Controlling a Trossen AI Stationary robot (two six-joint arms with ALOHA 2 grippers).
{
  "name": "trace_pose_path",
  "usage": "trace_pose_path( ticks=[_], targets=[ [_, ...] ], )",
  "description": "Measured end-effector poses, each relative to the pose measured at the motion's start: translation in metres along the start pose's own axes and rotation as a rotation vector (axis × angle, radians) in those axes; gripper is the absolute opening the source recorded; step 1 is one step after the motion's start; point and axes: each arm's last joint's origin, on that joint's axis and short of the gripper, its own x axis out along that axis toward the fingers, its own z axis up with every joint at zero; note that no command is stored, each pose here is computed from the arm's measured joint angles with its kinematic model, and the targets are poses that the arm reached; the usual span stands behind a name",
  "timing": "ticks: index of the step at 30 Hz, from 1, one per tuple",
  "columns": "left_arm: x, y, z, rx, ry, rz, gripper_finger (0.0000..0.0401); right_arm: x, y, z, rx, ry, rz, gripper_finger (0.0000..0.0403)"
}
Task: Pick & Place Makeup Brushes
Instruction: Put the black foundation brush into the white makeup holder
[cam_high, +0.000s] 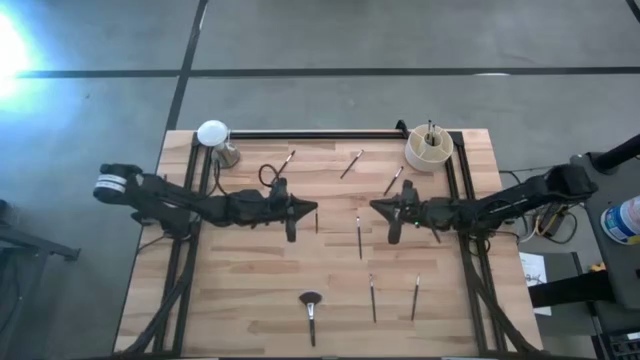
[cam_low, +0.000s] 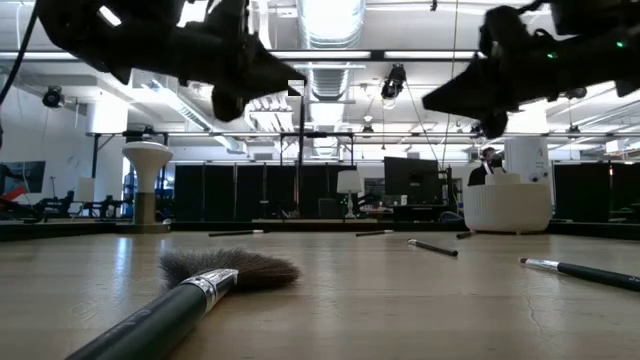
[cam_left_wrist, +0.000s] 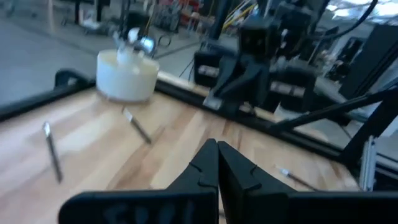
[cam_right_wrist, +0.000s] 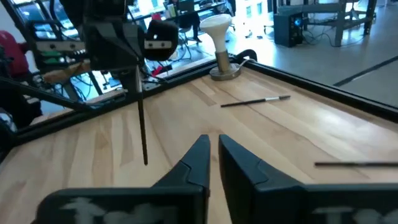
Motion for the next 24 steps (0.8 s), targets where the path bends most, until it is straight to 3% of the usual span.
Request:
trace_pose_path(
  ticks=[9,13,24],
  targets=[
    [0.009,-0.007,0.011,0.063,-0.09,-0.075,0.0,0.049,0.04,0.023,-0.061,0.038,0.177,0.0126],
    [0.013,-0.01,0.014,0.073,-0.106,-0.107,0.0,0.068,0.052,0.03,-0.077,0.042,0.187,0.0157],
    [0.014,-0.012,0.017,0.098,-0.128,-0.132,0.0,0.096,0.049,0.037,-0.058,0.042,0.113,0.0161]
  ],
)
